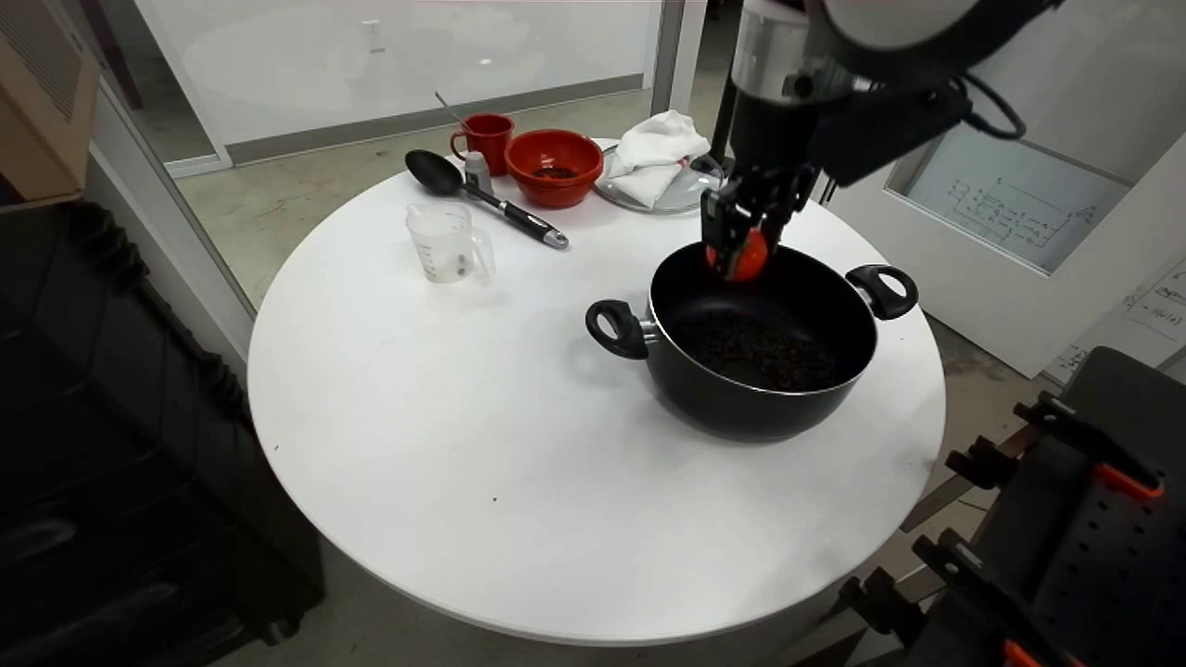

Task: Remove the tomato from the pot and put it on the table

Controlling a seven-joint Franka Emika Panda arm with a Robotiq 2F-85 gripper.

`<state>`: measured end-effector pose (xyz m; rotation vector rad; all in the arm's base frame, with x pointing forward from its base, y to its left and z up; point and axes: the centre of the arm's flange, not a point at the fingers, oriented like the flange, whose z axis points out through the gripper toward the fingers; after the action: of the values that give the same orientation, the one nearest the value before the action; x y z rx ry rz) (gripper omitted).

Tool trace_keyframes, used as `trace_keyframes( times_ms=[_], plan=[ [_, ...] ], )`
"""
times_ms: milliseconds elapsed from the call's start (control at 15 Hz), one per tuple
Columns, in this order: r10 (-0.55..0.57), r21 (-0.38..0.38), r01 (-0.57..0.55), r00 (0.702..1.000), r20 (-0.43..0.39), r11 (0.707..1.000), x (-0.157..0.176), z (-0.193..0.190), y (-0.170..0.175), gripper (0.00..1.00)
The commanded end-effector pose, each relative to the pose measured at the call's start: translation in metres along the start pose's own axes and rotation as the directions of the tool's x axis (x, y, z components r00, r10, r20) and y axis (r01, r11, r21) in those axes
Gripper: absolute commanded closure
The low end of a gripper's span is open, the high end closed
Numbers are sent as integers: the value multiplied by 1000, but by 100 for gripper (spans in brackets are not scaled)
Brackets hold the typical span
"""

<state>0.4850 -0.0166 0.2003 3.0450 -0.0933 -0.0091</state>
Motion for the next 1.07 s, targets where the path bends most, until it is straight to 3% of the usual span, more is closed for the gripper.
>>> trace_keyframes(
  times_ms=[0,267,533,1000],
  plan=[
    [83,-20,-84,996,-37,996,13,-90,2,65],
    [212,-4,-213,972,-103,977,58,-133,42,65],
    [357,-14,-363,923,-140,932,104,-130,113,65],
    [496,-101,-501,865,-71,859,130,-37,228,65]
  ],
)
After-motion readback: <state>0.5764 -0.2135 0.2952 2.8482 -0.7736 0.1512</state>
